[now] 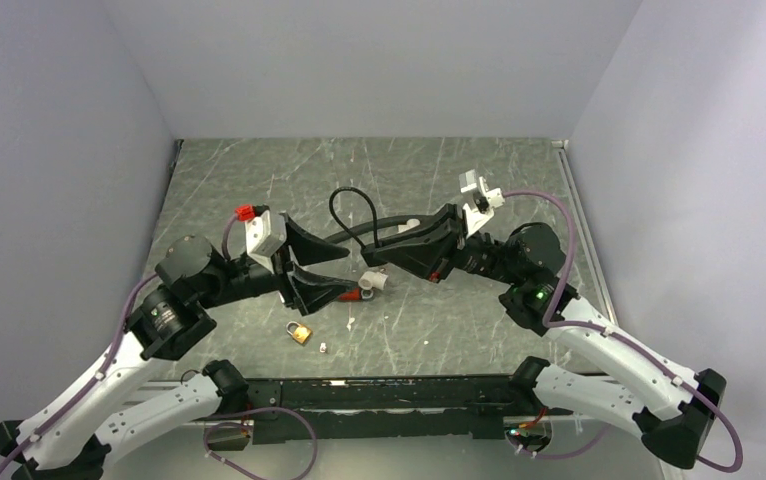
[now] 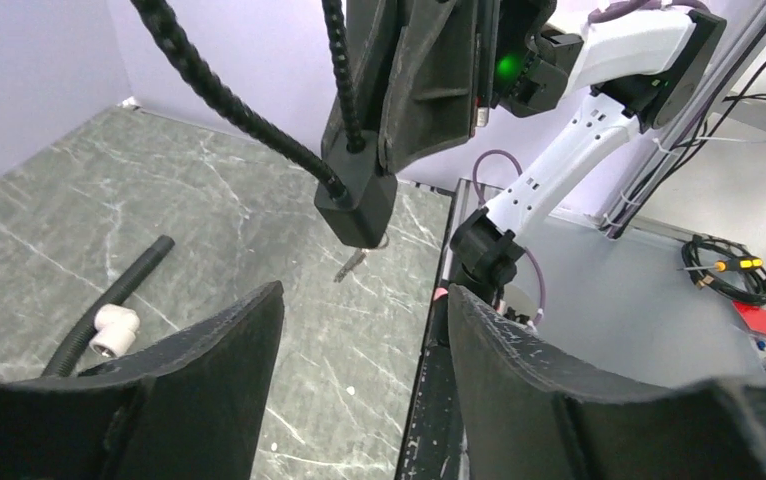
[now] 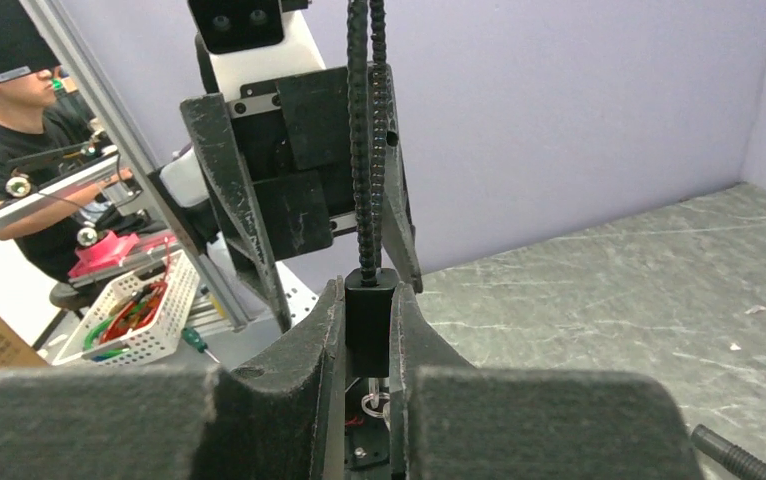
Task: Unlock with the key
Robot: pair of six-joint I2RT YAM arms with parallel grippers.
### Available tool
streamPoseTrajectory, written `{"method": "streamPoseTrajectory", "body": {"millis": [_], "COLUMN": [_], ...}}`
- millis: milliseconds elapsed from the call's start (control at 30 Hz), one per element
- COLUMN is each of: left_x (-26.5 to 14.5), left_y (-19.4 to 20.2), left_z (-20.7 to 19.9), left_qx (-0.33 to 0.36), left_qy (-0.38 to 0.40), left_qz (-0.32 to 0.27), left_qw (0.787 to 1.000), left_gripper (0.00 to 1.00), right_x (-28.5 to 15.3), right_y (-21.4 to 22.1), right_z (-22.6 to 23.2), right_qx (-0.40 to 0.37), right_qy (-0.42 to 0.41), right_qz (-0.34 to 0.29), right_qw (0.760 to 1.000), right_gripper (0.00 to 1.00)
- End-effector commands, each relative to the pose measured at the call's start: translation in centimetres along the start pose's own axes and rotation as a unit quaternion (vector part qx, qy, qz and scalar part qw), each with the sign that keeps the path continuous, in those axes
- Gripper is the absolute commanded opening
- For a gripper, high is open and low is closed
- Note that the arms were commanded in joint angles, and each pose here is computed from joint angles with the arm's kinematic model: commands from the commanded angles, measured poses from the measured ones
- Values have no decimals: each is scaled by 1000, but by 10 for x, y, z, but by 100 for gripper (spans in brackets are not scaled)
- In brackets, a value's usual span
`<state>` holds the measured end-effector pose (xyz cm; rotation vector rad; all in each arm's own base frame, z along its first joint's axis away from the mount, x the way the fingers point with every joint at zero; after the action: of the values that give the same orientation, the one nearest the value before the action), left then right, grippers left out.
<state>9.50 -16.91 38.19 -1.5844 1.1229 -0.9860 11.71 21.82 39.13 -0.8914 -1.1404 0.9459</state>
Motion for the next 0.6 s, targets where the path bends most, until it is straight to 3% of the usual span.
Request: {"method": "streamPoseTrajectory", "body": {"millis": [0, 133, 433, 567], "left_x": [4, 13, 26, 25], "left_y": [-19, -22, -27, -28], "left_z": [0, -1, -3, -7], "left_qx": [25, 22, 25, 23], "left_qy": [-3, 19, 67, 88], "left_qz": [-30, -40, -48, -67], "left_qw": [999, 999, 996, 994], "left_gripper": [65, 64, 51, 56], "right_x": [1, 2, 4, 5], "right_y": [-21, -20, -17, -17], "right_z": [14, 18, 16, 15], "right_qx": [-13, -11, -3, -1], "right_qy": [-44, -69, -77, -69], "right_qz": [-41, -37, -30, -36], "right_qw": [998, 997, 997, 997], "right_gripper": [0, 0, 0, 0]}}
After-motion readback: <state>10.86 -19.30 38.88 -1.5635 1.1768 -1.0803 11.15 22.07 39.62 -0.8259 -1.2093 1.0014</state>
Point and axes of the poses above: each gripper's point midway between its finger pads, its own x axis out along the fingers, its own z axis along the line the jaws close on, y = z × x, the point moved 9 cm from there along -x, back along the fingers, and after that the axes turned 5 degrees about -x, right-handed, at the moved point
